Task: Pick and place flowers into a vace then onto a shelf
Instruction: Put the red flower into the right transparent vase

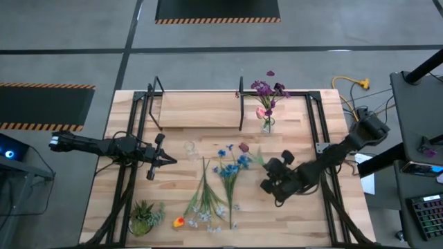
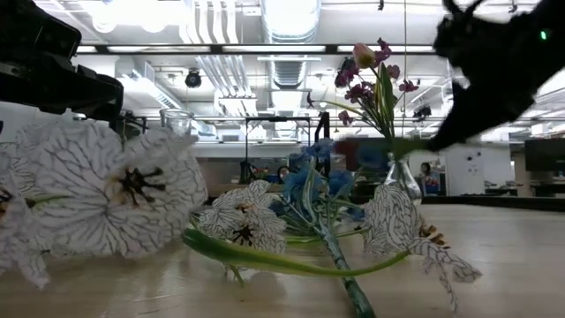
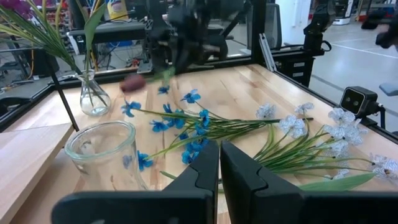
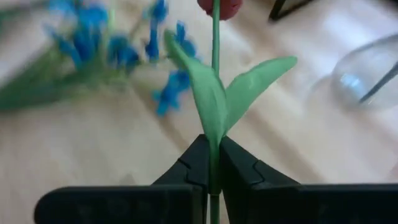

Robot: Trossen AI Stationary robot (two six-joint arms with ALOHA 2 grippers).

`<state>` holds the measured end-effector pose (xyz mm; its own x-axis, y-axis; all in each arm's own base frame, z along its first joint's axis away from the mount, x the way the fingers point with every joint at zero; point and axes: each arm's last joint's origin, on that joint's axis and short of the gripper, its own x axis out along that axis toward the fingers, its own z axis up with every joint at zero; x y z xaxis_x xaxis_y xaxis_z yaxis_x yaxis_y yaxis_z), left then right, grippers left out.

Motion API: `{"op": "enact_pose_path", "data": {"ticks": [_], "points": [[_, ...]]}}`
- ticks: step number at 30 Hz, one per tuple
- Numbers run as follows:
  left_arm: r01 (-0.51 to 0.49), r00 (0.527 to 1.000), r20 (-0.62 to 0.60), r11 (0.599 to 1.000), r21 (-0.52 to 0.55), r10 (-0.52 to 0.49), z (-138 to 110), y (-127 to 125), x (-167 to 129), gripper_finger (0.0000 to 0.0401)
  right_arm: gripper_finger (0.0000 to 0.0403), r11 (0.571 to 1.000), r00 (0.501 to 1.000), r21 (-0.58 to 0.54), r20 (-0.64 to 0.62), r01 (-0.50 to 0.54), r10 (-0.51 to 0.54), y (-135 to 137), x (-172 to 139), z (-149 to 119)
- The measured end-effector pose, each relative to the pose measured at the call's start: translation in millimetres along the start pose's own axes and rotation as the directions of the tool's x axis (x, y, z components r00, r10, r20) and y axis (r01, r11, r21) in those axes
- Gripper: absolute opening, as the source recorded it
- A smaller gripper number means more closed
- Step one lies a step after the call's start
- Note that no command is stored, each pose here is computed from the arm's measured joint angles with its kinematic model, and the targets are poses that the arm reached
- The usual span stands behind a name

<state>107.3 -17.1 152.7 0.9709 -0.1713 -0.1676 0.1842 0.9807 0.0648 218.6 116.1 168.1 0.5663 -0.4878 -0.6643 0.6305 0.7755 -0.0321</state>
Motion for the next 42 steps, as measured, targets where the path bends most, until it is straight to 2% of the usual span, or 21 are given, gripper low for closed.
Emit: {"op": "enact_pose_path", "data": {"ticks": [6,10,16,19,21,23,24,27,28,30,35,39,42], "points": [[0.000,1.000,0.000,1.000,0.000,0.000,0.0,0.0,0.0,0.0000,0.0017,1.000,0.978,-0.022,0.208,-0.014,0.019,-13.6,-29.6,25.1],[0.000,1.000,-0.001,1.000,0.000,0.000,-0.1,0.0,0.0,0.0000,0.0017,1.000,0.952,-0.024,0.304,-0.018,0.024,-24.3,-47.8,36.6],[0.000,1.000,-0.001,1.000,0.000,0.000,-0.1,0.0,0.0,0.0000,0.0017,0.995,0.944,-0.065,0.319,-0.071,0.088,-40.6,-65.7,49.1],[0.000,1.000,0.000,1.000,0.000,0.000,0.0,0.0,0.0,0.0000,0.0017,0.981,0.940,-0.129,0.290,-0.147,0.179,-47.0,-74.5,54.4],[-0.001,1.000,0.000,1.000,0.000,0.001,0.0,0.1,0.0,0.0000,0.0017,0.953,0.920,-0.195,0.276,-0.230,0.279,-47.9,-79.8,57.7],[0.000,1.000,0.000,1.000,0.000,0.000,0.0,0.1,0.0,0.0000,0.0017,0.902,0.872,-0.290,0.281,-0.320,0.400,-46.7,-84.4,60.6],[-0.001,1.000,0.000,1.000,0.000,0.001,0.0,0.1,0.0,0.0000,0.0017,0.862,0.833,-0.348,0.289,-0.368,0.473,-45.2,-86.4,61.5],[0.000,1.000,0.000,1.000,0.000,0.000,0.0,0.1,0.0,0.0000,0.0017,0.729,0.679,-0.498,0.325,-0.469,0.659,-43.7,-89.4,60.2],[0.000,1.000,0.000,1.000,0.000,0.000,0.0,0.1,0.0,0.0000,0.0017,0.704,0.629,-0.525,0.354,-0.479,0.692,-44.9,-89.4,60.1],[0.000,1.000,0.001,1.000,0.000,0.000,0.1,0.1,0.0,0.0000,0.0017,0.687,0.569,-0.555,0.406,-0.468,0.716,-50.5,-86.2,56.5],[0.000,1.000,0.000,1.000,0.000,0.000,0.0,0.1,0.0,0.0000,0.0017,0.740,0.515,-0.541,0.536,-0.399,0.669,-71.8,-66.5,41.8],[-0.001,1.000,0.001,1.000,0.000,0.001,0.1,0.1,0.0,0.0000,0.0017,0.810,0.456,-0.490,0.669,-0.322,0.587,-92.5,-50.5,32.4],[-0.001,1.000,0.002,1.000,0.000,0.001,0.2,0.1,0.0,0.0000,0.0017,0.872,0.400,-0.407,0.776,-0.272,0.488,-109.3,-41.0,28.3]]}}
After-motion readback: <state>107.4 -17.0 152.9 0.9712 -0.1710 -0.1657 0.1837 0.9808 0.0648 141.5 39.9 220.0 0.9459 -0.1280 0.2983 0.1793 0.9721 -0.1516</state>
